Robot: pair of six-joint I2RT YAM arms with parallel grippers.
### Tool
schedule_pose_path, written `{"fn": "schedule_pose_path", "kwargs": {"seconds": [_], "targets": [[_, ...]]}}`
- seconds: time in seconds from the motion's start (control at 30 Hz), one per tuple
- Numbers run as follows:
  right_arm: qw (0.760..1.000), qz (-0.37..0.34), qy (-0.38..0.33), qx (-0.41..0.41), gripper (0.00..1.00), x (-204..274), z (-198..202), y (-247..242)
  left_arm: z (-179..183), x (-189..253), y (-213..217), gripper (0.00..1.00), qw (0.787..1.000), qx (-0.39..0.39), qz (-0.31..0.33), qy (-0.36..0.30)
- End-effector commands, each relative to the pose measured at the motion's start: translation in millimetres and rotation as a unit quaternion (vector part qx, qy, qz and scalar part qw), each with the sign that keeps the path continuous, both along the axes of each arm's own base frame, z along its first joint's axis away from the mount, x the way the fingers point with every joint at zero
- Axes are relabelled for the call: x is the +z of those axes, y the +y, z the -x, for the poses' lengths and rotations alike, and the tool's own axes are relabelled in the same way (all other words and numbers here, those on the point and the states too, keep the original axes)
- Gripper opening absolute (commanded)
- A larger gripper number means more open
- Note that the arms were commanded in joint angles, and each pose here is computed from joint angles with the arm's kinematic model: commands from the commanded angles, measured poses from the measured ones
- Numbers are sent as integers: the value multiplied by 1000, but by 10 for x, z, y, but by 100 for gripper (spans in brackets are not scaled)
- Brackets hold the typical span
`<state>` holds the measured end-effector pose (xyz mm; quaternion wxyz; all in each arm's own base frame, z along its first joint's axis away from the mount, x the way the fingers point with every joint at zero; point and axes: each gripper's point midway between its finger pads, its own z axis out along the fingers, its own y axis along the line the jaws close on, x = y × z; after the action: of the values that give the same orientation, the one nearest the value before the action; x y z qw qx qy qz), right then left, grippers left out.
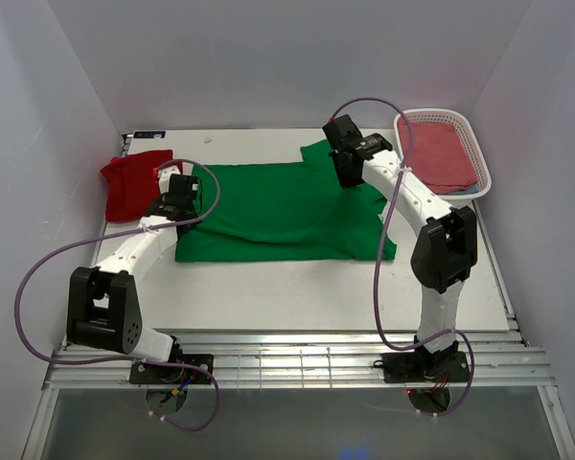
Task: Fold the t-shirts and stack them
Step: Fold the tshirt
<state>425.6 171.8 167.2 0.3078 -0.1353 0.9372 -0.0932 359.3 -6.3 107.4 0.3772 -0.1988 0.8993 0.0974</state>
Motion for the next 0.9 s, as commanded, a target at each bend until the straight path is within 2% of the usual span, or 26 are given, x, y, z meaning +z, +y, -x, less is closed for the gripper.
{"fn": "schedule_pose_path", "kwargs": {"seconds": [0.0,0.37,0.43,0.47,0.5,0.53,0.57,0.6,0.63,0.7,0.87], "targets": [[999,3,-35,-13,8,242,-188,-96,-196,200,44,1,999,4,-8,-34],[1000,14,-21,-15,8,90,-372,-167,-317,1,58,1,1000,-7,-15,-12],[1000,18,-13,-12,8,-16,-404,-156,-321,-65,66,4,1000,-9,-18,-6],[1000,21,-11,-12,8,-60,-414,-158,-325,-137,61,19,1000,-14,-18,2],[1000,29,-1,-12,8,-169,-415,-172,-324,-179,67,27,1000,-16,-21,8],[999,36,1,-16,10,-225,-424,-198,-316,-223,68,47,1000,-16,-23,14],[999,42,6,-19,17,-280,-427,-221,-312,-248,104,80,999,-8,-30,18],[998,52,14,-24,25,-368,-423,-252,-307,-253,120,86,999,0,-32,17],[997,64,18,-35,37,-411,-394,-310,-306,-234,144,90,999,6,-35,13],[997,66,14,-46,41,-355,-352,-353,-320,-94,180,96,999,17,-40,-9],[998,34,-26,-55,47,-70,-125,-442,-373,320,141,98,997,15,-27,-66]]}}
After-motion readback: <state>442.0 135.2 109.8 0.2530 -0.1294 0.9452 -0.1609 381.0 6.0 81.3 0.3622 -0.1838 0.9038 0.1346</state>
